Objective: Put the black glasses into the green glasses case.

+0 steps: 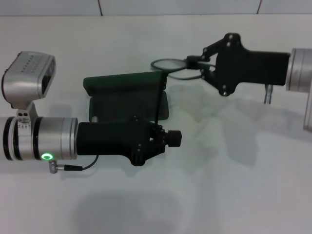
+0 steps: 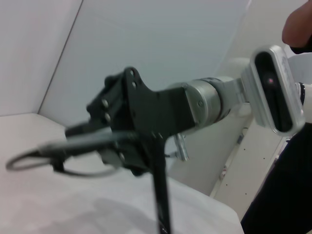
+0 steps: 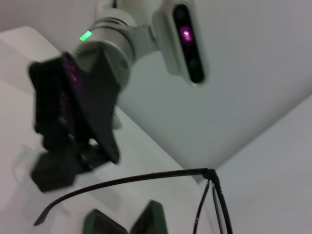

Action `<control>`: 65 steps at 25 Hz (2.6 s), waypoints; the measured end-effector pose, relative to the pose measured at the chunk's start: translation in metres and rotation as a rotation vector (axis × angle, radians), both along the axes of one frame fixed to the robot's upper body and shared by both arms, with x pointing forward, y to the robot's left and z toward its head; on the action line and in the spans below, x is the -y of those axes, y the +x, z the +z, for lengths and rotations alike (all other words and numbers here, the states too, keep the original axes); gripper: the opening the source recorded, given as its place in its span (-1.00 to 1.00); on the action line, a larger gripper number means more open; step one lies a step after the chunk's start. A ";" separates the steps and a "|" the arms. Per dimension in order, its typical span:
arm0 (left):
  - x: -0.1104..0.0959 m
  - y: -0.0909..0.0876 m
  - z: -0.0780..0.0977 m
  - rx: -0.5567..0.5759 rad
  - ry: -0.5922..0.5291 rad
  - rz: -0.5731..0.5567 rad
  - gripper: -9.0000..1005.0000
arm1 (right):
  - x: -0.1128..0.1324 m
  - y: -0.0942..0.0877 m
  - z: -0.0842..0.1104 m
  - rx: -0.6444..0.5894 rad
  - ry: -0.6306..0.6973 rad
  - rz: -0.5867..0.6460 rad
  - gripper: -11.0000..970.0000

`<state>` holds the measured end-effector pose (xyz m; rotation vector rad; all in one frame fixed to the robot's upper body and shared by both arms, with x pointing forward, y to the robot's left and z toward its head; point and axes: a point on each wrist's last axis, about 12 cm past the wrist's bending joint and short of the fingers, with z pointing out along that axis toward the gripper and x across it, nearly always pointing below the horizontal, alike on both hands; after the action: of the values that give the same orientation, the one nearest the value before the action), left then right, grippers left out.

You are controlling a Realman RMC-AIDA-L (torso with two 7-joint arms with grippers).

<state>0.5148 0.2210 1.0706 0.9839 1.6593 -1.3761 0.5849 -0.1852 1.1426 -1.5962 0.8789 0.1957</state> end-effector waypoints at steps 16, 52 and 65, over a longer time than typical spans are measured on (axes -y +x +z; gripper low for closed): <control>0.003 0.003 0.002 0.011 -0.011 0.011 -0.96 | -0.019 -0.018 -0.001 -0.041 0.034 0.151 -0.78; 0.000 0.008 0.005 0.028 -0.022 0.045 -0.95 | -0.018 -0.021 -0.002 -0.065 0.059 0.171 -0.76; -0.057 -0.010 -0.013 0.010 0.116 0.210 -0.95 | -0.038 0.005 -0.008 -0.101 0.050 0.041 -0.75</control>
<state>0.5052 0.2784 1.0572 0.8510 1.7960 -1.1461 0.5902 -0.1476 1.1343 -1.5695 0.9126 0.3276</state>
